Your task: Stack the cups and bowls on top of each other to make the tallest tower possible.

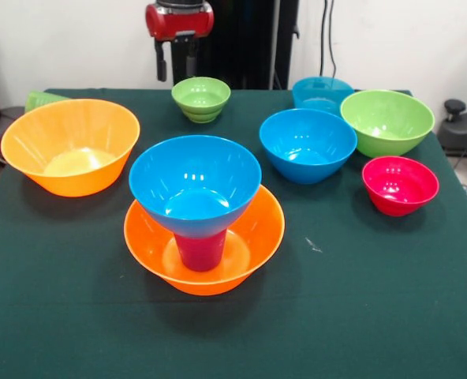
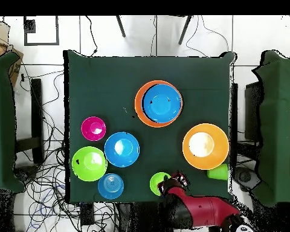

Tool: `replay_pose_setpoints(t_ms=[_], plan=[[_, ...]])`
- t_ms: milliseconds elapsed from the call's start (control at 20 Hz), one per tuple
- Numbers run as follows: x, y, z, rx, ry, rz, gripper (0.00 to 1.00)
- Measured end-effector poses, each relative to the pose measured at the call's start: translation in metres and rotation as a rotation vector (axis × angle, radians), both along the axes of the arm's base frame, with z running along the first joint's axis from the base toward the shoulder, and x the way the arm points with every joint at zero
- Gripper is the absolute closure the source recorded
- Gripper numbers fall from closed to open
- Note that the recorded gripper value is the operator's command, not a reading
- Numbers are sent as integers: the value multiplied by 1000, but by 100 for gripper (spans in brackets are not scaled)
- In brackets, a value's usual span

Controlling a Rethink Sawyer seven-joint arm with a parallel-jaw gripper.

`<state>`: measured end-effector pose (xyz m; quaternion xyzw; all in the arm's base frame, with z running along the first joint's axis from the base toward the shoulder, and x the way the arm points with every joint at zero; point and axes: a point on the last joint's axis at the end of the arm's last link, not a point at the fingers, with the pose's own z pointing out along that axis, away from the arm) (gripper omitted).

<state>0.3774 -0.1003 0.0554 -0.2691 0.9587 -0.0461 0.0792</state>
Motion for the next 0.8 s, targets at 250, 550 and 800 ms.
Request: replay_pose_setpoints(t_ms=[250,550,800], plan=[[3,-3,0,-7,-7,-2,0],[9,-9,-2,-22,-15,-1,0],[8,-13,-8,-26,-7,-7,0]])
